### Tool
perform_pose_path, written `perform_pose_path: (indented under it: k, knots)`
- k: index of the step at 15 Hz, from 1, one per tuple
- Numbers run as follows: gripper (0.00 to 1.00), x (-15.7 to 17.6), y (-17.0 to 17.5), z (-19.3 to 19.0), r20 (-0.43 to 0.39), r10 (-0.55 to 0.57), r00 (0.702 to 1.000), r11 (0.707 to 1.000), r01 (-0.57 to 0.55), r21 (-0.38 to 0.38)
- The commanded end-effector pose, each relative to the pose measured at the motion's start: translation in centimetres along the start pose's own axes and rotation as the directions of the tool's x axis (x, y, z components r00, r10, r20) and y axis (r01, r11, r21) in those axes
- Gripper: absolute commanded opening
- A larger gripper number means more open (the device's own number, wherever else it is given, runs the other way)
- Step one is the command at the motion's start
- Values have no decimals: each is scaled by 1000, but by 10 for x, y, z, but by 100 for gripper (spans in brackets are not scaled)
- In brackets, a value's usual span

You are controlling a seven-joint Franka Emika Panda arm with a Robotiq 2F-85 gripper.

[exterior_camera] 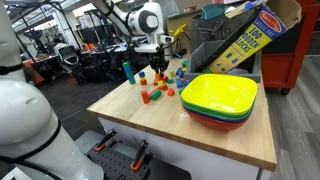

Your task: Put one orange block on top of the stack on the right.

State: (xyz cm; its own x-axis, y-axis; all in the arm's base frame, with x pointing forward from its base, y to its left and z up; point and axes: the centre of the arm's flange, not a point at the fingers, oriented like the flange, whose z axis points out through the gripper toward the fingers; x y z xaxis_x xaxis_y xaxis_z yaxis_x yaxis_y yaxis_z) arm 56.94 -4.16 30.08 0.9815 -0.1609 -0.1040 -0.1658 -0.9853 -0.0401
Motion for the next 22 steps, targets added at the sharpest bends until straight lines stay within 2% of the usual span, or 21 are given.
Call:
perform_pose_path:
  k: [1,6,16,17,22]
  knots:
    - [7,2,-22,-11,-7,26,1000,999,-25,37]
    - [7,7,-39,-9,-14,77,997,995,-76,72]
    - [7,9,-57,-35,-60,126,990,990,-122,66]
    - [29,9,-53,-23,-51,110,993,992,-107,67]
    - [29,10,-56,-27,-58,109,992,992,-105,69]
